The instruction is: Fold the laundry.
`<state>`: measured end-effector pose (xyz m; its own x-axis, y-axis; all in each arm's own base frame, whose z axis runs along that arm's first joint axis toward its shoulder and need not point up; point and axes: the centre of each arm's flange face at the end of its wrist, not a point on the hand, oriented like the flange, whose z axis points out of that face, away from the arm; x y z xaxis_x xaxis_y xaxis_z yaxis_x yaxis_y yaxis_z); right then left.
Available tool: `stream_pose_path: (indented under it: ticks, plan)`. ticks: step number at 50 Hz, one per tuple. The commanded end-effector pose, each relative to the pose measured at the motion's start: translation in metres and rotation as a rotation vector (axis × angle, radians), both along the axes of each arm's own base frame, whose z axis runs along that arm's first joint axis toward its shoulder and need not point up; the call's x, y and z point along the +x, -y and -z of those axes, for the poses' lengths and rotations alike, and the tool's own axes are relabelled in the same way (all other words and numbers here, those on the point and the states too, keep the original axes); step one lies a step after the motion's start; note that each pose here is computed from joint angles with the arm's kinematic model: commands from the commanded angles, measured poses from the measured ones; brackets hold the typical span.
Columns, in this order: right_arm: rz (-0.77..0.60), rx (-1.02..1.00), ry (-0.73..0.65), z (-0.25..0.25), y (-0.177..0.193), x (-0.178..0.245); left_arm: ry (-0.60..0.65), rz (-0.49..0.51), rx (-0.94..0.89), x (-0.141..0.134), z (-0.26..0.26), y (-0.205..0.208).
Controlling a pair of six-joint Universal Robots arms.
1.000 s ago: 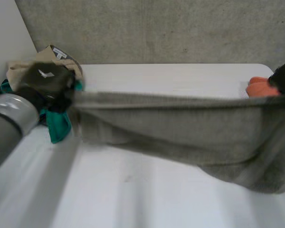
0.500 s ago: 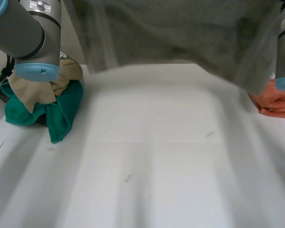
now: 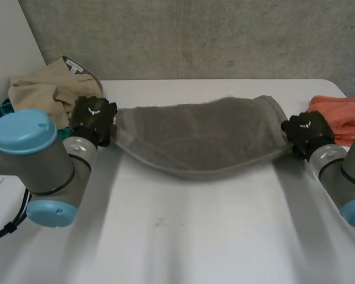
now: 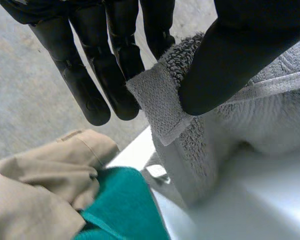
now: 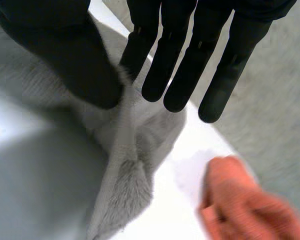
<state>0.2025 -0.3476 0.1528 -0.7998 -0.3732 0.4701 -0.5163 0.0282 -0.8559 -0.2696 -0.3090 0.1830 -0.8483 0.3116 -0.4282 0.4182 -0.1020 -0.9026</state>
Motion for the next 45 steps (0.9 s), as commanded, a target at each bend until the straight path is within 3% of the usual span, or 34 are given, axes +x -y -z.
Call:
stream_pose_path:
  ticks: [1, 8, 19, 25, 32, 40, 45]
  plan:
    - [0.118, 0.132, 0.183, 0.008, 0.011, -0.027, 0.003, -0.003, 0.006, 0.002, 0.002, -0.002]
    - [0.258, 0.318, 0.328, 0.020, 0.017, -0.054, -0.002, 0.008, 0.003, 0.002, -0.001, -0.005]
    - [0.278, 0.343, 0.236, 0.025, 0.019, -0.062, -0.002, 0.014, 0.006, 0.003, -0.002, -0.007]
    - [0.230, 0.262, 0.035, 0.007, 0.011, -0.070, 0.009, 0.006, 0.018, 0.010, -0.011, -0.018]
    - [0.165, 0.172, -0.276, -0.025, -0.020, -0.084, 0.081, 0.010, 0.152, 0.031, -0.020, -0.067]
    - [0.082, 0.352, -0.639, -0.023, -0.066, -0.113, 0.293, 0.046, 0.426, 0.061, -0.003, -0.139]
    - [0.061, 0.404, -0.654, -0.024, -0.072, -0.114, 0.374, 0.094, 0.469, 0.062, 0.010, -0.152]
